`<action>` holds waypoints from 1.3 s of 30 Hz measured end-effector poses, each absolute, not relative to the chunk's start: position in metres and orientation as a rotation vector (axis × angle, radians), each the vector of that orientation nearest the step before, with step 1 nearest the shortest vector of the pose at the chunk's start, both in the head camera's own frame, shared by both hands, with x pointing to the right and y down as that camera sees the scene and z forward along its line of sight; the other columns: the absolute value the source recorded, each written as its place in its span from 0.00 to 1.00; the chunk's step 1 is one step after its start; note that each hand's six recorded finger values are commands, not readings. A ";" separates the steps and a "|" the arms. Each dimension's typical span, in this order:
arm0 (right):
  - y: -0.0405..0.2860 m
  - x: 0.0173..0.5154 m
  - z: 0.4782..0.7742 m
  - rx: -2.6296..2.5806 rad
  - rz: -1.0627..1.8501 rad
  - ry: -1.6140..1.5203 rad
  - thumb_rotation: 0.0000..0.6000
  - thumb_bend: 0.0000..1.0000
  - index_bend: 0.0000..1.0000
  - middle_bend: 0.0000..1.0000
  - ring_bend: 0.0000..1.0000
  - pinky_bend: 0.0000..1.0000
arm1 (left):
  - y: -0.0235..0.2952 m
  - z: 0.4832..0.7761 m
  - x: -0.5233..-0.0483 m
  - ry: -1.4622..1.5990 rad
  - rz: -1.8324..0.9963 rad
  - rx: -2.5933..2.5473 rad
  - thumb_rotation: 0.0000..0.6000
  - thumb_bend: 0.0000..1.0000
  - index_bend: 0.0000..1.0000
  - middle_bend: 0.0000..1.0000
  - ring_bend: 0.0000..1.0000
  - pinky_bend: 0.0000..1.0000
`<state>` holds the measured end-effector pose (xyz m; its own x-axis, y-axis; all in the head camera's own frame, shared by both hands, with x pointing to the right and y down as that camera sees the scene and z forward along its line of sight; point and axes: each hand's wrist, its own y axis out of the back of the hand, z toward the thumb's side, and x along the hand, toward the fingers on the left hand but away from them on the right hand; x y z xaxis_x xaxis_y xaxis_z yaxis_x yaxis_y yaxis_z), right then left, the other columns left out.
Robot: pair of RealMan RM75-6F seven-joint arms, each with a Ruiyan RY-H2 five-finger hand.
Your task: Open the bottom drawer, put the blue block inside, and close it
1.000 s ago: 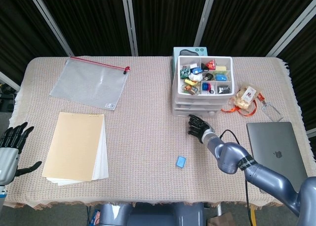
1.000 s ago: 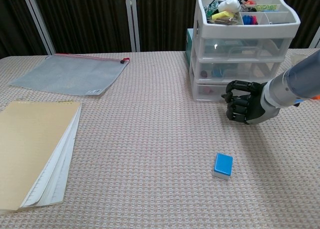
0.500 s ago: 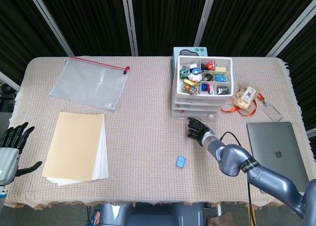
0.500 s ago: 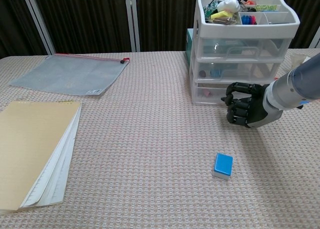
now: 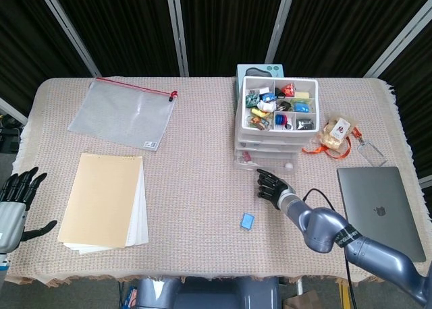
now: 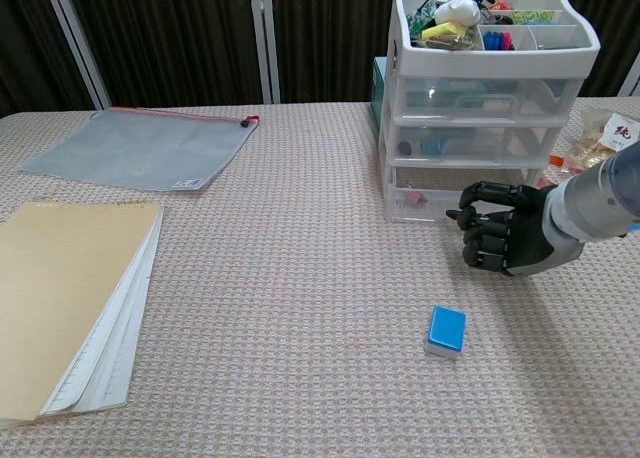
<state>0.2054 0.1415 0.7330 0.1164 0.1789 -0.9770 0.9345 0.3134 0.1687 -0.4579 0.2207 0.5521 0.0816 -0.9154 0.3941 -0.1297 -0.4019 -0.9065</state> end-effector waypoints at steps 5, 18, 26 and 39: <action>0.148 0.207 0.727 1.137 -0.773 1.342 1.00 0.50 0.36 0.79 0.82 0.75 | 0.221 0.552 -0.458 1.050 -1.394 -1.645 1.00 0.17 0.08 0.00 0.00 0.00; 0.151 0.202 0.699 1.334 -0.823 1.295 1.00 0.47 0.33 0.78 0.80 0.75 | 0.221 0.552 -0.458 1.044 -1.394 -1.638 1.00 0.17 0.08 0.00 0.00 0.00; 0.149 0.214 0.669 1.718 -1.043 1.310 1.00 0.35 0.19 0.76 0.79 0.75 | 0.223 0.551 -0.456 1.044 -1.386 -1.644 1.00 0.17 0.08 0.00 0.00 0.00; 0.131 0.274 0.676 2.106 -1.956 1.523 1.00 0.35 0.19 0.76 0.79 0.75 | 0.224 0.553 -0.456 1.040 -1.399 -1.649 1.00 0.17 0.08 0.00 0.00 0.00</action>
